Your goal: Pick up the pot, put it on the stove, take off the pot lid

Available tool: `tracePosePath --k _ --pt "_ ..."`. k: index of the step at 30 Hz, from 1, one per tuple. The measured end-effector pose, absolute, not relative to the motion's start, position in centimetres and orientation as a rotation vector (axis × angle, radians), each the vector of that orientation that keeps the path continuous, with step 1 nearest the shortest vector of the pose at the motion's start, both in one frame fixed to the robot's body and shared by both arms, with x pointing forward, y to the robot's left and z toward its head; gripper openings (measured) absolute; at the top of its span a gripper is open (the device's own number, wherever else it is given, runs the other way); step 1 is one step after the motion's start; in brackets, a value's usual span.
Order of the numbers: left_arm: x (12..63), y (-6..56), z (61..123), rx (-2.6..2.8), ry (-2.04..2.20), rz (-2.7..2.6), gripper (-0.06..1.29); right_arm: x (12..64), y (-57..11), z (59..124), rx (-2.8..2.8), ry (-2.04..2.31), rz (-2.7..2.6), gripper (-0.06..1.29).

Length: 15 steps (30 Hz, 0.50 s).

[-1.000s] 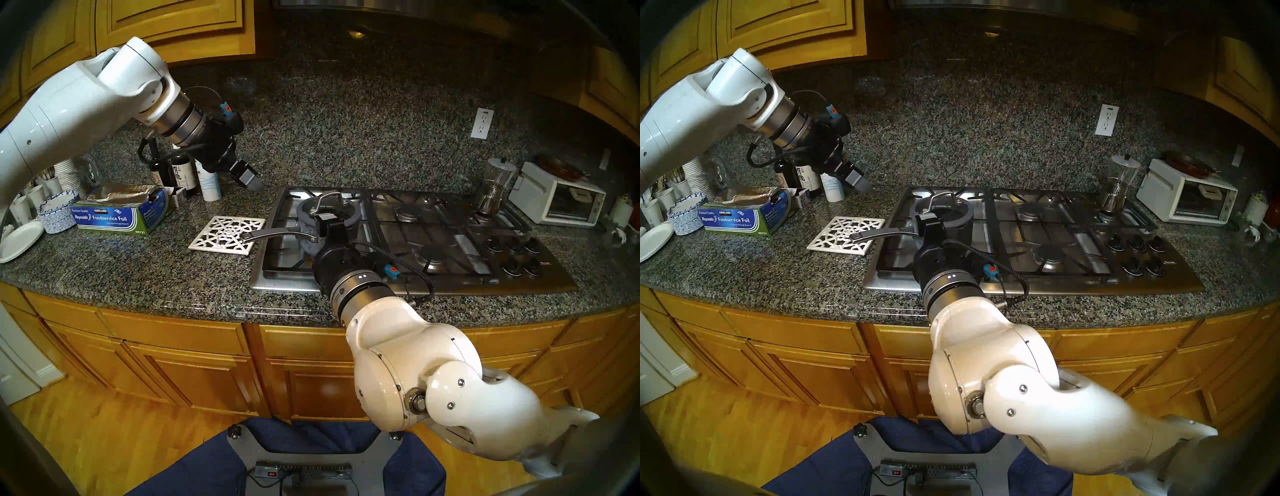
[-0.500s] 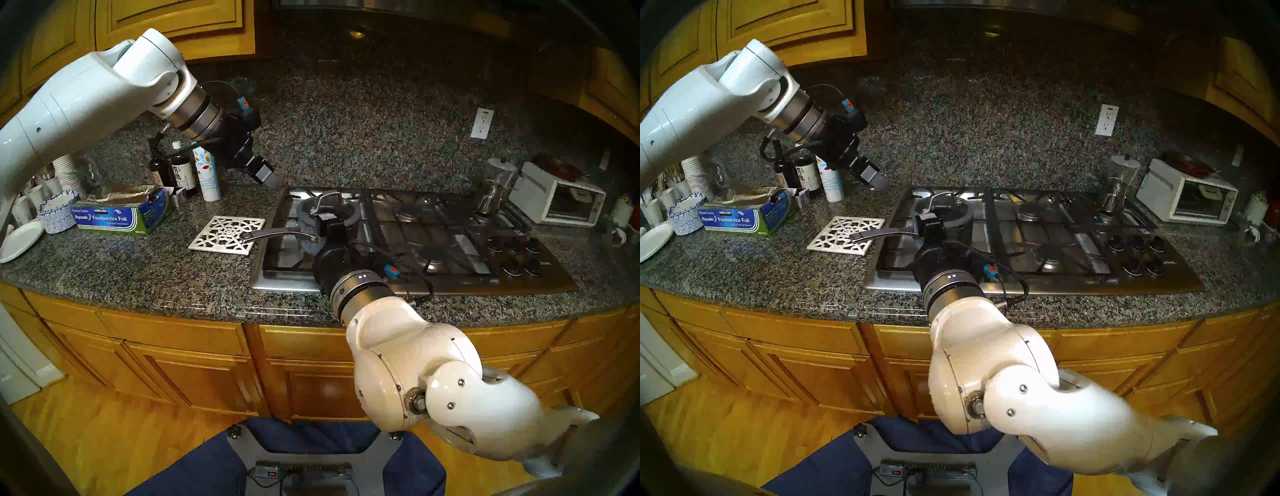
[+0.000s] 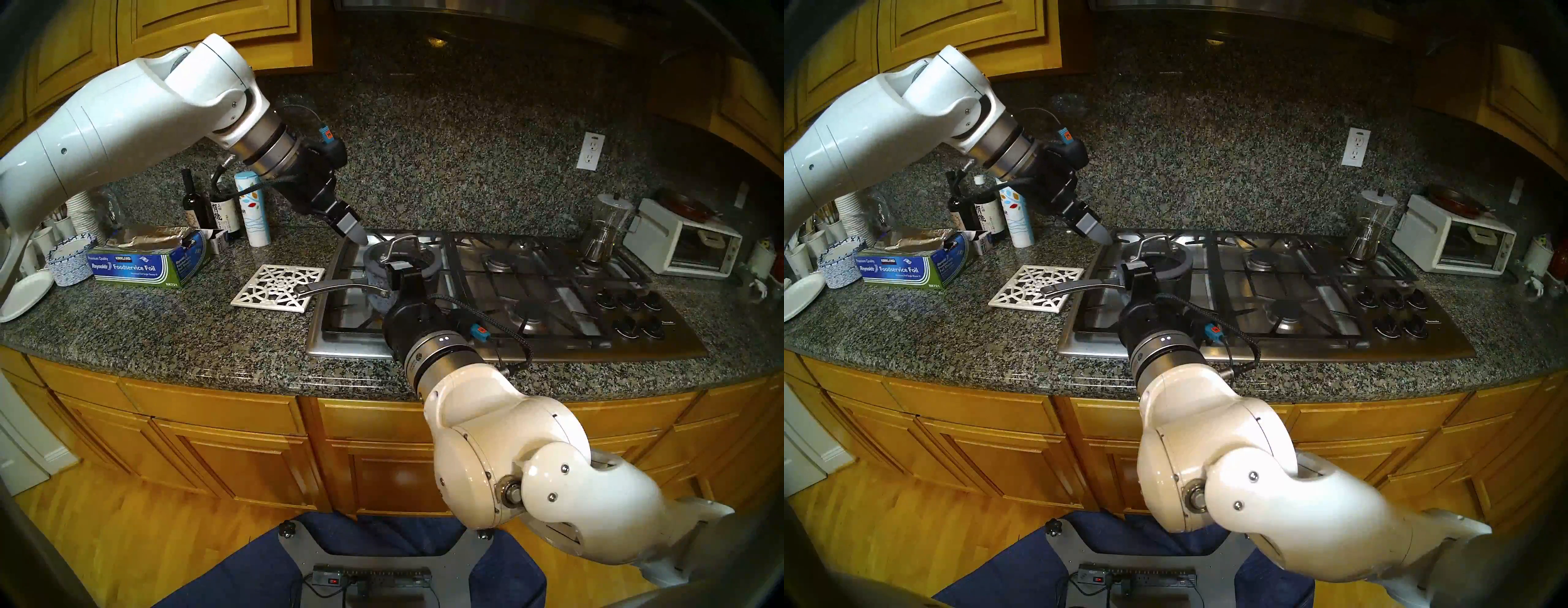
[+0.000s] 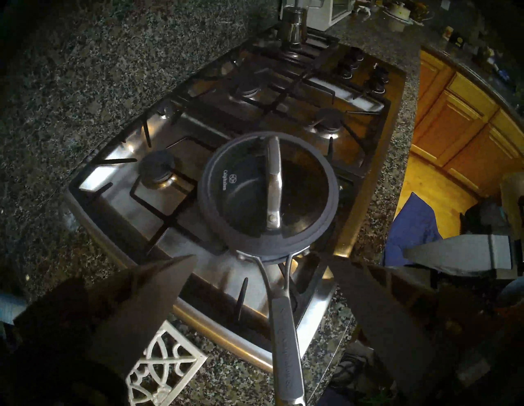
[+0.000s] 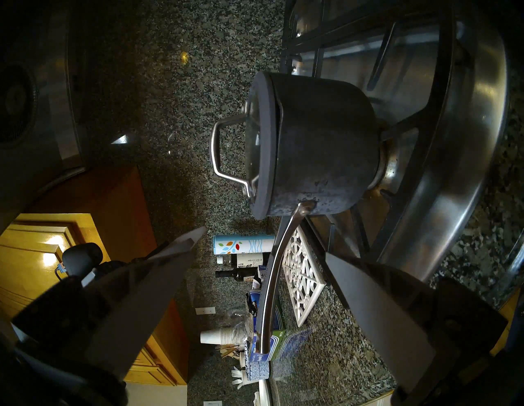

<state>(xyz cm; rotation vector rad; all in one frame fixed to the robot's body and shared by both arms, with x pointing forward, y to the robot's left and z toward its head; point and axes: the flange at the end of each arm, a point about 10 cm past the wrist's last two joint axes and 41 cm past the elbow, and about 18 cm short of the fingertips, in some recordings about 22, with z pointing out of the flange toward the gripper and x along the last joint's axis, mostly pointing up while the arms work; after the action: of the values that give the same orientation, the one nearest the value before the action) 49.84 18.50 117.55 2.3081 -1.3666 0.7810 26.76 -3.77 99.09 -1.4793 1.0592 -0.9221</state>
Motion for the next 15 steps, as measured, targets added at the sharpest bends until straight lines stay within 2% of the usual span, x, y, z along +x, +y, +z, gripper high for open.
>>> tracePosePath --k 15 --pt "50.8 16.4 117.2 2.256 -1.427 0.745 1.23 26.8 -3.8 99.1 -1.479 1.059 -0.922 1.22"
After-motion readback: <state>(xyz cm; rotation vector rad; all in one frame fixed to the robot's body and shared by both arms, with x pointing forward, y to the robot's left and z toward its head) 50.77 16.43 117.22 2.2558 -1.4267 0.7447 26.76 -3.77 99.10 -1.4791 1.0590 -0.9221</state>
